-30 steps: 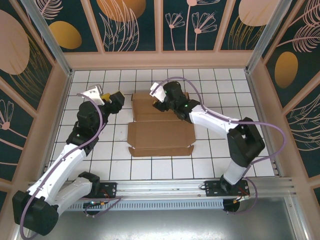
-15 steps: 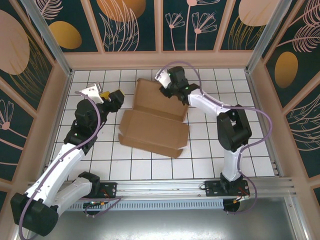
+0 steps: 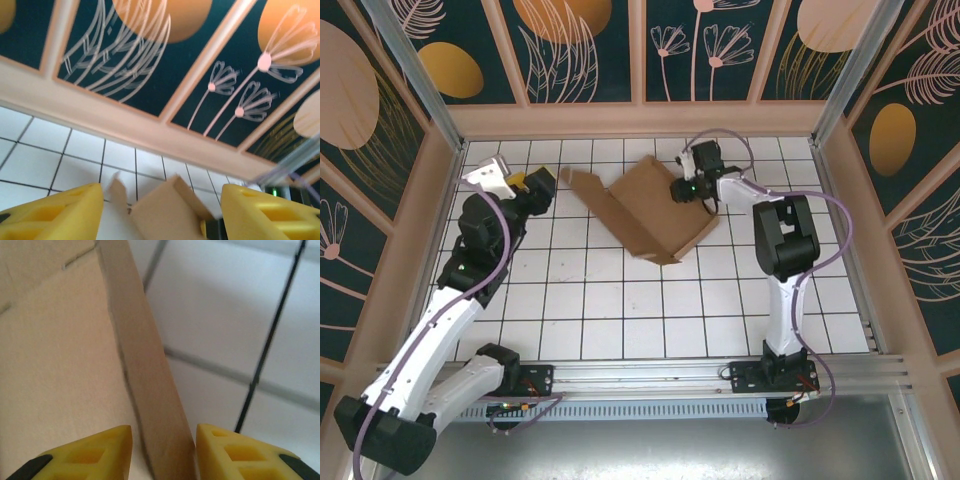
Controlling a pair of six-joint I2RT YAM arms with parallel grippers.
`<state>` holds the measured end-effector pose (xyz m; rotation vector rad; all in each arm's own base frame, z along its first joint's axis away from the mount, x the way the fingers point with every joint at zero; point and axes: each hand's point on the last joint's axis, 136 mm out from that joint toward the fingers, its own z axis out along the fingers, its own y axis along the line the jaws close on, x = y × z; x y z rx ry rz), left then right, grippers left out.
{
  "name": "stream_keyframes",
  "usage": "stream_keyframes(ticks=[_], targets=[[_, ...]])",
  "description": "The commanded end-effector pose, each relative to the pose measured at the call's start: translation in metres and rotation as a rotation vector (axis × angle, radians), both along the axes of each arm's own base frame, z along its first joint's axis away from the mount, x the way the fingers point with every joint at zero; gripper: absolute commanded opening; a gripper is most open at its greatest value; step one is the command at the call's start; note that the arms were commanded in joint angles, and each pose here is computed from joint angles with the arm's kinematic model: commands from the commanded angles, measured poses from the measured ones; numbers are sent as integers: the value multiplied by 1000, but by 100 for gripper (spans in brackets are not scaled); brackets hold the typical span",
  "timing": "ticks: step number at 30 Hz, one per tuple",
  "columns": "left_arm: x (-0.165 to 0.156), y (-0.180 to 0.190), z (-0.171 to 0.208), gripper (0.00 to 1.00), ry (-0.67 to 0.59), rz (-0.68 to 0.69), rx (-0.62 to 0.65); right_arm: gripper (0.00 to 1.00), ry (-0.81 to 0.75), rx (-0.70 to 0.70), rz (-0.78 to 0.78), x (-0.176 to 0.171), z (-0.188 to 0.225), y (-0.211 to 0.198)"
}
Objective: Fold the paper box
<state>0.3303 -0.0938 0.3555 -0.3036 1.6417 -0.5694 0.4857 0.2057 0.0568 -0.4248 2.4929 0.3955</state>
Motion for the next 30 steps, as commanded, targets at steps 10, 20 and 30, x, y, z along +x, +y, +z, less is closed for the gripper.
stream_keyframes(ticks=[10,20,30], targets=[[3,20,-43,70,129,139,-115,63,130,622,-525,-128,48,42],[-3,8,-105,99,273,72,-132,65,-229,231,-120,-132,80,34],[-23,43,-111,99,306,235,-91,58,-218,221,319,-112,128,145]])
